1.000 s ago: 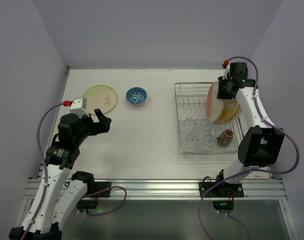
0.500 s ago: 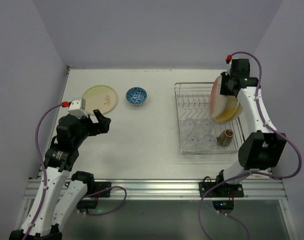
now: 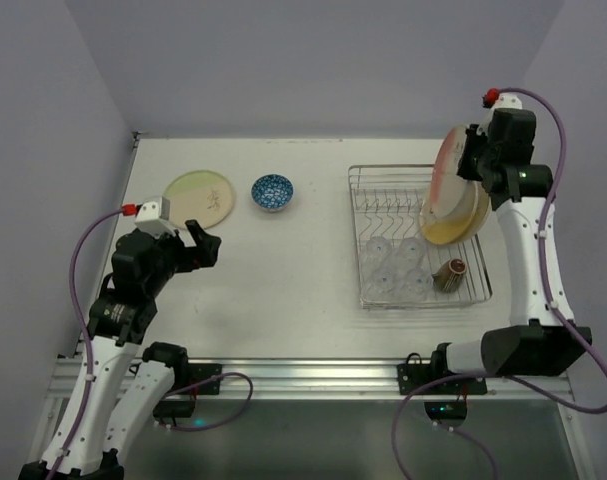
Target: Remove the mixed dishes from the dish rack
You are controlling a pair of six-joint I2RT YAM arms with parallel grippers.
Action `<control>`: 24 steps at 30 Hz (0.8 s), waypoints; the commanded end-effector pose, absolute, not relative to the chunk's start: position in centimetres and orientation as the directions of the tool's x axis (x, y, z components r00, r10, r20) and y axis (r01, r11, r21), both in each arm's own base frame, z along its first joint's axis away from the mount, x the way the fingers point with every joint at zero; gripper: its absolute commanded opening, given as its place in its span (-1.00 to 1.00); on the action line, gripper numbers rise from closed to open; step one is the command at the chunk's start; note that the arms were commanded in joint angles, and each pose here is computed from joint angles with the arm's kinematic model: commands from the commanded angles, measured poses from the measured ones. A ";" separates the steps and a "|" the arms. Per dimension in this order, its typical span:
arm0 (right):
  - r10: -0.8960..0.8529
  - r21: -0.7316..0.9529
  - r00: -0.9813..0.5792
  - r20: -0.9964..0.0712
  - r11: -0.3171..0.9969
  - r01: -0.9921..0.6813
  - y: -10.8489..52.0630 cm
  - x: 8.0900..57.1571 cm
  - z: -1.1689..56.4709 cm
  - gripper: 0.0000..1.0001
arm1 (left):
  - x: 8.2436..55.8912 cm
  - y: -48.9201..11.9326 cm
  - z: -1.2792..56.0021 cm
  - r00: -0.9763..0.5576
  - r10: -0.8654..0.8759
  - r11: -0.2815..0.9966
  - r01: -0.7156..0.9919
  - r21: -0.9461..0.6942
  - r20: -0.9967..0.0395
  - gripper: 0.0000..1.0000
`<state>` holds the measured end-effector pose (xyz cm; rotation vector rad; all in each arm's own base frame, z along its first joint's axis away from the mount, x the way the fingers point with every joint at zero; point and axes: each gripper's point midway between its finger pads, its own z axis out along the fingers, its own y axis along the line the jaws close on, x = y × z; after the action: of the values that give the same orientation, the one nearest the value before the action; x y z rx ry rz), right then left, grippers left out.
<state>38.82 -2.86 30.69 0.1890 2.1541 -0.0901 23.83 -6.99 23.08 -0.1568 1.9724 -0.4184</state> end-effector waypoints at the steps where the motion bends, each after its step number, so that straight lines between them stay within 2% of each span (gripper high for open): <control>1: 0.166 0.154 -0.198 -0.966 0.985 0.073 -0.6 37.3 42.1 -1.00 | 24.0 -7.5 24.4 -0.386 -0.275 0.928 0.133 -0.348 -0.880 1.00; 3: 0.210 0.217 -0.146 -0.967 0.976 -0.032 1.4 35.9 44.1 -1.00 | 23.9 -8.0 25.6 -0.372 -0.270 0.920 0.171 -0.351 -0.888 1.00; 4: 0.268 0.291 -0.152 -0.951 0.943 -0.160 4.0 35.5 44.4 -1.00 | 23.7 -8.8 26.1 -0.379 -0.268 0.905 0.215 -0.366 -0.886 1.00; 6: 0.328 0.358 -0.145 -0.934 0.881 -0.309 6.9 33.7 45.6 -1.00 | 23.6 -10.3 27.8 -0.366 -0.297 0.864 0.290 -0.411 -0.882 1.00; 7: 0.409 0.442 -0.169 -0.897 0.818 -0.368 8.3 33.6 45.1 -1.00 | 22.7 -12.4 28.5 -0.393 -0.288 0.799 0.403 -0.445 -0.873 1.00; 8: 0.433 0.481 -0.214 -0.876 0.739 -0.473 10.3 32.3 45.1 -1.00 | 22.6 -13.8 30.5 -0.358 -0.310 0.740 0.491 -0.460 -0.881 1.00; 9: 0.459 0.457 -0.151 -0.876 0.685 -0.567 11.4 31.1 47.2 -1.00 | 22.6 -15.1 30.8 -0.385 -0.308 0.684 0.546 -0.484 -0.870 1.00; 10: 0.536 0.589 -0.279 -0.796 0.584 -0.558 12.4 30.9 44.7 -1.00 | 21.7 -17.0 32.4 -0.380 -0.291 0.574 0.664 -0.478 -0.878 1.00; 12: 0.556 0.611 -0.330 -0.763 0.456 -0.647 14.1 29.4 44.1 -1.00 | 21.8 -18.8 32.6 -0.466 -0.296 0.454 0.699 -0.552 -0.834 1.00; 13: 0.588 0.668 -0.390 -0.709 0.382 -0.638 14.7 28.7 44.0 -1.00 | 20.9 -19.9 34.2 -0.459 -0.299 0.341 0.767 -0.543 -0.837 1.00; 16: 0.585 0.691 -0.443 -0.679 0.306 -0.655 16.5 27.5 43.5 -1.00 | 20.5 -21.2 35.2 -0.487 -0.305 0.177 0.815 -0.551 -0.818 1.00; 19: 0.567 0.714 -0.503 -0.652 0.238 -0.658 18.4 26.5 42.9 -1.00 | 21.0 -22.3 35.4 -0.507 -0.311 0.114 0.820 -0.561 -0.804 1.00; 24: 0.556 0.756 -0.581 -0.594 0.139 -0.640 20.0 25.6 41.6 -1.00 | 23.6 -24.4 33.2 -0.600 -0.299 0.127 0.745 -0.654 -0.742 1.00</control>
<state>28.29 19.54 35.35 0.0557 1.7256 1.4991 24.33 -23.20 31.21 0.3782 1.6572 -1.5331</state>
